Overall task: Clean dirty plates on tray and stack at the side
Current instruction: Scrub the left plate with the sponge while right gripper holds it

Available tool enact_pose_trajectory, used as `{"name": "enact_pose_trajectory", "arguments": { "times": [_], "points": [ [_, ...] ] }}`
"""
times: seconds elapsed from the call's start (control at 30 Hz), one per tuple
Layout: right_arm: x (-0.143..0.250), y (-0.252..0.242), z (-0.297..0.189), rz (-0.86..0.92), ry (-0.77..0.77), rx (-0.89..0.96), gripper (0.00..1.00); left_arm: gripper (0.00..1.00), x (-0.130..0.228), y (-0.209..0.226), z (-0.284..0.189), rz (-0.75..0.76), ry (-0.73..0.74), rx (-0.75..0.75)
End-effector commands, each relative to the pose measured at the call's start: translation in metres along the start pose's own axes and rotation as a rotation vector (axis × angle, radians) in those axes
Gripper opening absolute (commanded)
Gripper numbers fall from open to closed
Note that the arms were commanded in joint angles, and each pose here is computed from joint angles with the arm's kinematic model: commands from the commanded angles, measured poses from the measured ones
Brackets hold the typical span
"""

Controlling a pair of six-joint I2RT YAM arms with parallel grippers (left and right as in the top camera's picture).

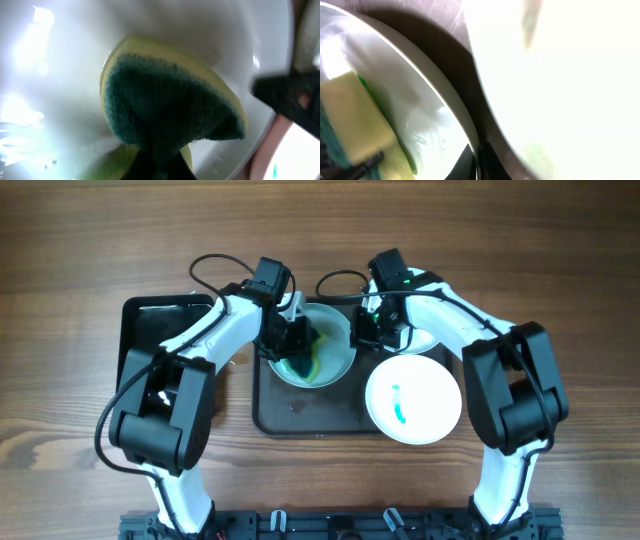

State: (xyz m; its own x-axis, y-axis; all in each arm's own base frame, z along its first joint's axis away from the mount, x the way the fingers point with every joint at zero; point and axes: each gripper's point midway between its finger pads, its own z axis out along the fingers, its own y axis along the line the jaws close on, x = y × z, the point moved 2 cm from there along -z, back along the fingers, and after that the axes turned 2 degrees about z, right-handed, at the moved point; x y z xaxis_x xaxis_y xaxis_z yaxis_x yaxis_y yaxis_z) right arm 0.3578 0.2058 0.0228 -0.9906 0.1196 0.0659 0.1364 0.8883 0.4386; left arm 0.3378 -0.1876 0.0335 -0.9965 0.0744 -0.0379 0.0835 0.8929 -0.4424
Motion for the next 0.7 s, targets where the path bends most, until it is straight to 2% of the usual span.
{"name": "enact_pose_trajectory", "arguments": {
  "times": [0.0,0.07,0.13,0.23,0.3,0.4,0.5,0.57,0.67],
  "points": [
    [0.004,-0.001,0.012,-0.002,0.044,-0.024,0.04,0.04,0.001,-0.003,0.013,0.034,0.006,0.033],
    [0.005,-0.003,0.014,0.000,0.047,-0.022,0.05,0.04,-0.025,0.041,0.006,-0.139,-0.161,-0.258],
    [0.007,-0.004,0.015,0.003,0.051,-0.021,0.04,0.04,-0.038,0.065,-0.009,-0.232,-0.274,-0.427],
    [0.015,0.001,0.019,-0.014,0.069,-0.011,0.04,0.04,-0.046,0.084,-0.031,-0.322,-0.366,-0.586],
    [0.024,0.006,0.025,-0.038,0.075,0.021,0.04,0.04,-0.041,0.086,-0.034,-0.343,-0.345,-0.605],
    [0.028,0.009,0.029,-0.035,0.061,0.062,0.05,0.04,-0.012,0.077,-0.022,-0.352,-0.177,-0.537],
    [0.027,0.008,0.029,-0.022,0.060,0.062,0.04,0.04,0.019,0.009,-0.001,-0.101,0.103,-0.083],
    [0.027,0.008,0.029,-0.021,0.060,0.062,0.05,0.04,0.023,-0.013,-0.001,-0.053,0.141,0.061],
    [0.027,0.008,0.029,-0.023,0.062,0.062,0.04,0.04,0.005,-0.020,0.000,-0.022,0.064,0.102]
  ]
}}
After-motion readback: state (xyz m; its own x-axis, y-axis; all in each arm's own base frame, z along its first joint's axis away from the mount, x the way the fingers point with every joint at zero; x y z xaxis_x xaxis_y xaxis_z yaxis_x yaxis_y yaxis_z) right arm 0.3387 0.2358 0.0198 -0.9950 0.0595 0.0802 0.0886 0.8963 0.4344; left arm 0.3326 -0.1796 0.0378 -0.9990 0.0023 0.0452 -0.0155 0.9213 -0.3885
